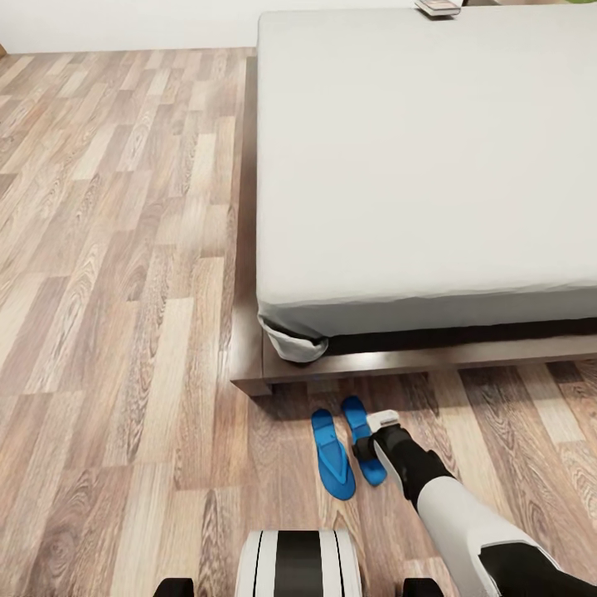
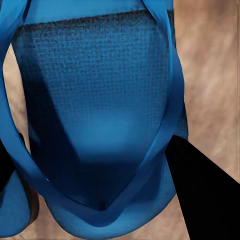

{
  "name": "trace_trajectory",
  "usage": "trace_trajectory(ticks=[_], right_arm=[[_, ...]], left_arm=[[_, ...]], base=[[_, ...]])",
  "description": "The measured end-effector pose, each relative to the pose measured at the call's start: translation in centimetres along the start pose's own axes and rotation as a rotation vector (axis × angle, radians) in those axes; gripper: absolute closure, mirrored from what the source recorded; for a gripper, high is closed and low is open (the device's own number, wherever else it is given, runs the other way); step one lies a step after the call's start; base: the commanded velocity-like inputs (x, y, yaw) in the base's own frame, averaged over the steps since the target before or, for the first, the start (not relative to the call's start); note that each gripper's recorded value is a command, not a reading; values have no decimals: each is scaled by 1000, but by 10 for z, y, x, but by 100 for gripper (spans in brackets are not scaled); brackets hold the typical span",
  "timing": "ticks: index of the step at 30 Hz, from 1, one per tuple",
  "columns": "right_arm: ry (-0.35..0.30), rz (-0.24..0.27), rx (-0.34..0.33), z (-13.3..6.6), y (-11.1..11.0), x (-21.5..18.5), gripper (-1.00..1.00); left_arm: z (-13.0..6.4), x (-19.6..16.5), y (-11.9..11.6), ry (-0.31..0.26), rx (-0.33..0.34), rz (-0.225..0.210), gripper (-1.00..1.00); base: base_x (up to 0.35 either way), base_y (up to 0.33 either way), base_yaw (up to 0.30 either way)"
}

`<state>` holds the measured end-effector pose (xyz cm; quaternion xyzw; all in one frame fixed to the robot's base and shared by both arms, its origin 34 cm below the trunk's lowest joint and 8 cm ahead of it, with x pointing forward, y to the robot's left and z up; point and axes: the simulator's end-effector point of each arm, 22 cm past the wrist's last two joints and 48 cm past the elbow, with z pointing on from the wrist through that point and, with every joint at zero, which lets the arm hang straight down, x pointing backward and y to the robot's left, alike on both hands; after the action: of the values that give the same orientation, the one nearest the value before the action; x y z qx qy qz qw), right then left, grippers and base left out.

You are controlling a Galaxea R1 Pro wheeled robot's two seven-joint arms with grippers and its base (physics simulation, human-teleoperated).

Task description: In the bedroom, move the book from the bed onto either nightstand, and place the two sandals side by side next to the bed.

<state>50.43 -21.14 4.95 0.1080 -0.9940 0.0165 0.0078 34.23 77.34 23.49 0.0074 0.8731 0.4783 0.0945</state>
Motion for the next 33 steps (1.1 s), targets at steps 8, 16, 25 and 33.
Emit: trace_trajectory(ticks=[8,16,25,33], right_arm=[[15,-3,-1,5,0,-1,100],[34,-4,-5,13,2,7,100],[41,-4,-6,16,2,9,100],[36,-4,-7,15,3,6,100]], left_arm=[[1,4,-3,7,1,11,-100],[3,8,-6,15,3,26,-100],[4,11,-7,19,4,34,-100],[4,11,-7,18,4,35,-100]], base=[[0,0,0],[0,0,0],[0,0,0],[0,0,0]])
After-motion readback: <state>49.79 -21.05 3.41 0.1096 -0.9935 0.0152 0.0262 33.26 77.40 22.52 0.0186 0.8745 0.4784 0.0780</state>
